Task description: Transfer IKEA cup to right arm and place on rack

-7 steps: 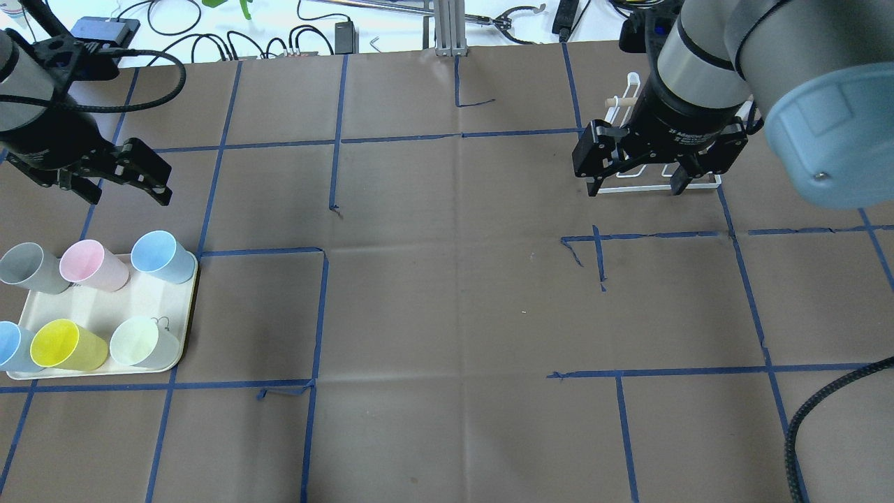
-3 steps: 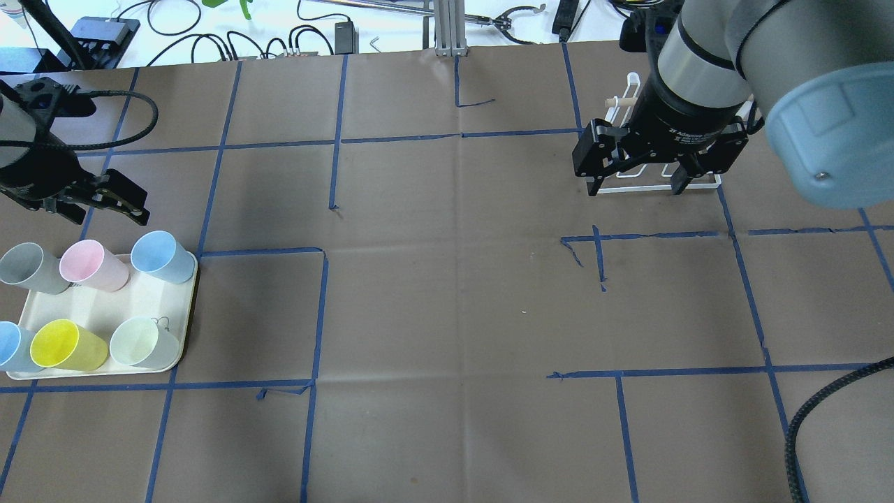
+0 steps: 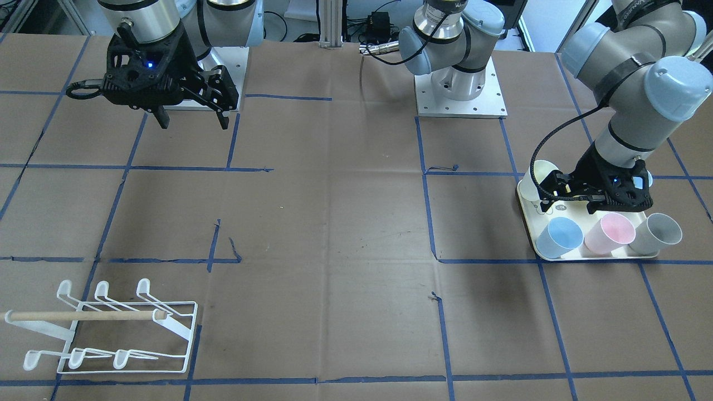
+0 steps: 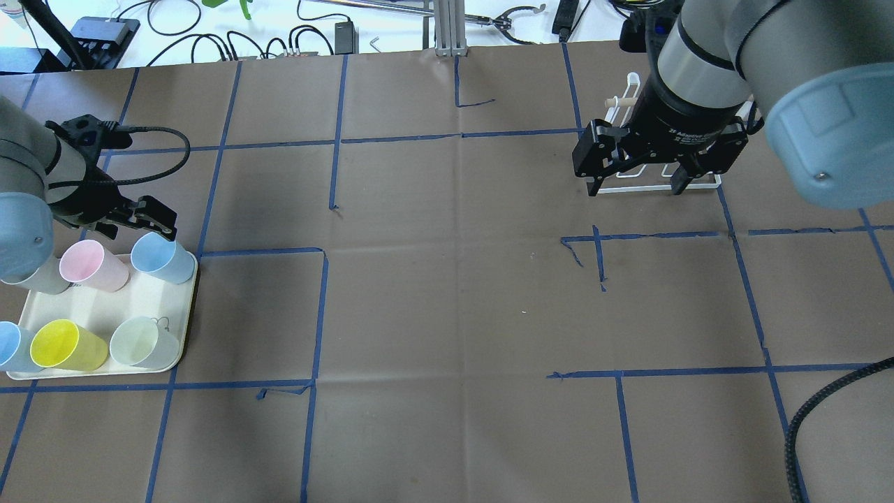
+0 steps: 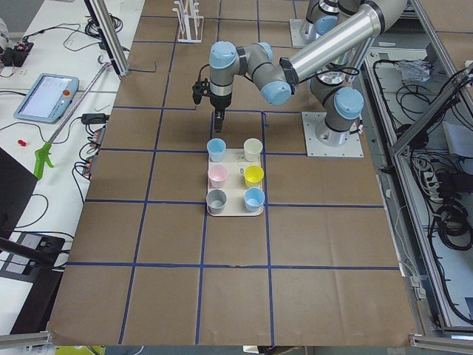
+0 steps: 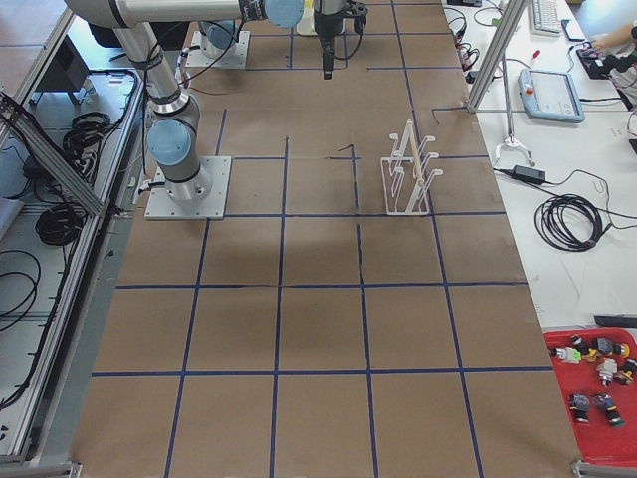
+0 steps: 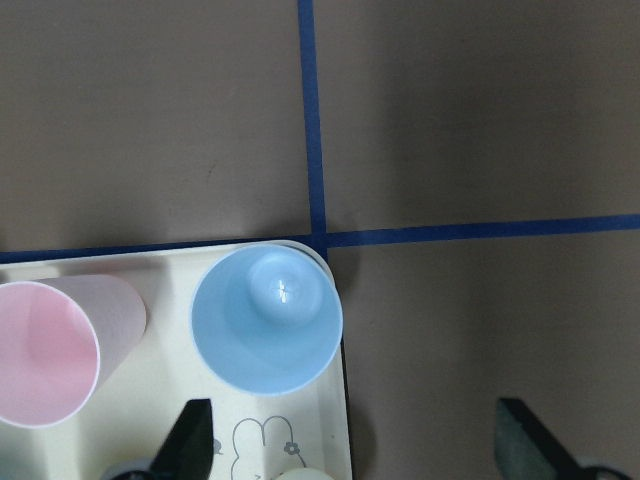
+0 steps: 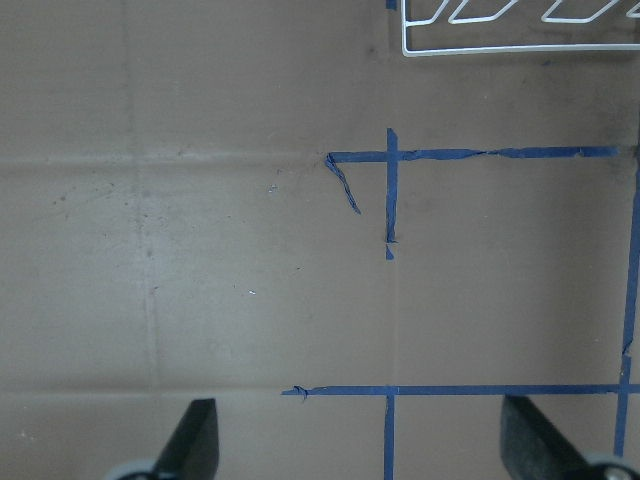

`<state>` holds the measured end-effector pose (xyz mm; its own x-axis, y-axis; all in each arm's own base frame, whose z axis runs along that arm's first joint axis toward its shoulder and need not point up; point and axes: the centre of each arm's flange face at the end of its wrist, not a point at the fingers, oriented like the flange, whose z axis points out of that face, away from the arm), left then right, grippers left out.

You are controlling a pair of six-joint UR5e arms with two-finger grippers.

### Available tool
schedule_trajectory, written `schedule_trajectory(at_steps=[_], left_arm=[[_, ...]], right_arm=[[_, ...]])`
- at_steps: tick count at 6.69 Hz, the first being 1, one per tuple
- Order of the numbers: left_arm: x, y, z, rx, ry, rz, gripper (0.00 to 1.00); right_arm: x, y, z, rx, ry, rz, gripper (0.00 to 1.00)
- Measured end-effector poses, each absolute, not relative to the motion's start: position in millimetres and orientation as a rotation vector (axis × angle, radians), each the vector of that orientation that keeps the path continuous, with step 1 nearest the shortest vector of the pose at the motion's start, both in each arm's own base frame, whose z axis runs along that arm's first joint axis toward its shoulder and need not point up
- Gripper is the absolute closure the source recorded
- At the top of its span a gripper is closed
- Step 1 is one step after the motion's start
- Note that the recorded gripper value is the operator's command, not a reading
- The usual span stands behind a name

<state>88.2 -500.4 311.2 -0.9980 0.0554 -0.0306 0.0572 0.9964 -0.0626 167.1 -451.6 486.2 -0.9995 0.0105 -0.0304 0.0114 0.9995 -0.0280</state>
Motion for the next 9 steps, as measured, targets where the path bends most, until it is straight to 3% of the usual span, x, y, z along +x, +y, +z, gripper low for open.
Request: schedule_trajectory(at_steps=[6, 8, 9], left_arm=[[93, -509, 240, 0.084, 3.136, 0.006, 0.01], [94, -510, 238, 0.088, 3.134, 0.008, 0.45], [95, -511, 239, 0.091, 3.130, 0.001, 0.76]], right_arm=[[167, -451, 486, 0.014, 3.111, -0.043, 0.00], [167, -451, 486, 0.013, 3.111, -0.043, 0.00], [167, -451, 486, 0.012, 3.112, -0.042, 0.00]])
